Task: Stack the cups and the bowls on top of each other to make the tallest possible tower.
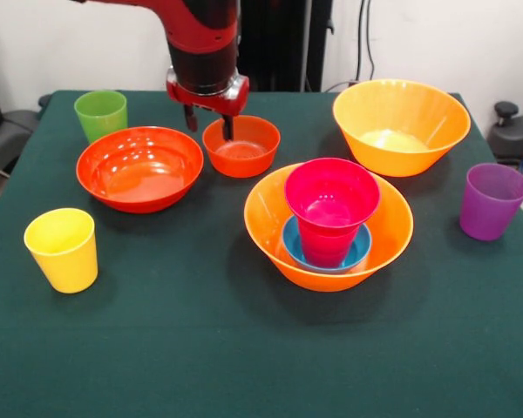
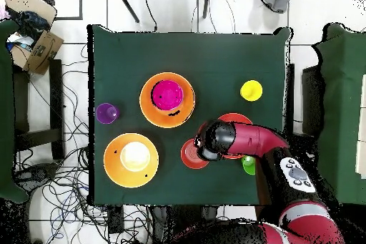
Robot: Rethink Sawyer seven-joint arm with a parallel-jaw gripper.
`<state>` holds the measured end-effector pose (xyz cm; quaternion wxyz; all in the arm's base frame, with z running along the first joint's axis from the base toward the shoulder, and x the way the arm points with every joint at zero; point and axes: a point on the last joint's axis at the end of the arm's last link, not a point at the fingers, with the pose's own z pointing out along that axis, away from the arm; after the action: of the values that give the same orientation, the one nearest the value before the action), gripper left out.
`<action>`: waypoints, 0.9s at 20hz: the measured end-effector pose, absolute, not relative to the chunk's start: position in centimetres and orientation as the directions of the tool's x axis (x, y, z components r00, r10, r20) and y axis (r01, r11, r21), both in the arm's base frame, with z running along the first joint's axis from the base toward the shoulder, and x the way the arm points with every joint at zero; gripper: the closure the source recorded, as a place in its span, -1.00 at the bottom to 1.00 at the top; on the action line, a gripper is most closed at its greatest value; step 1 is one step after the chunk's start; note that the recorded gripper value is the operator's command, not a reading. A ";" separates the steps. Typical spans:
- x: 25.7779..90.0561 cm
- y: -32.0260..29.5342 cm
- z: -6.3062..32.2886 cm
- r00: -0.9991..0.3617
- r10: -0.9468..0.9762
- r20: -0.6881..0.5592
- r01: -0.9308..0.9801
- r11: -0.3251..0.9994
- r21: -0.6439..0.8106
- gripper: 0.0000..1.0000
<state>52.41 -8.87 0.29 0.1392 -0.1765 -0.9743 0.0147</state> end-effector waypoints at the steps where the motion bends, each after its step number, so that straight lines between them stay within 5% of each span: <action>1: 52.4 -8.8 0.1 -0.900 0.347 0.264 0.339 0.938 -0.076 -1.00; 18: 49.3 -8.4 -3.8 -0.912 0.328 0.246 0.321 0.945 -0.069 -1.00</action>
<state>49.34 -8.43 -3.81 0.1279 -0.1660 -0.9777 0.0136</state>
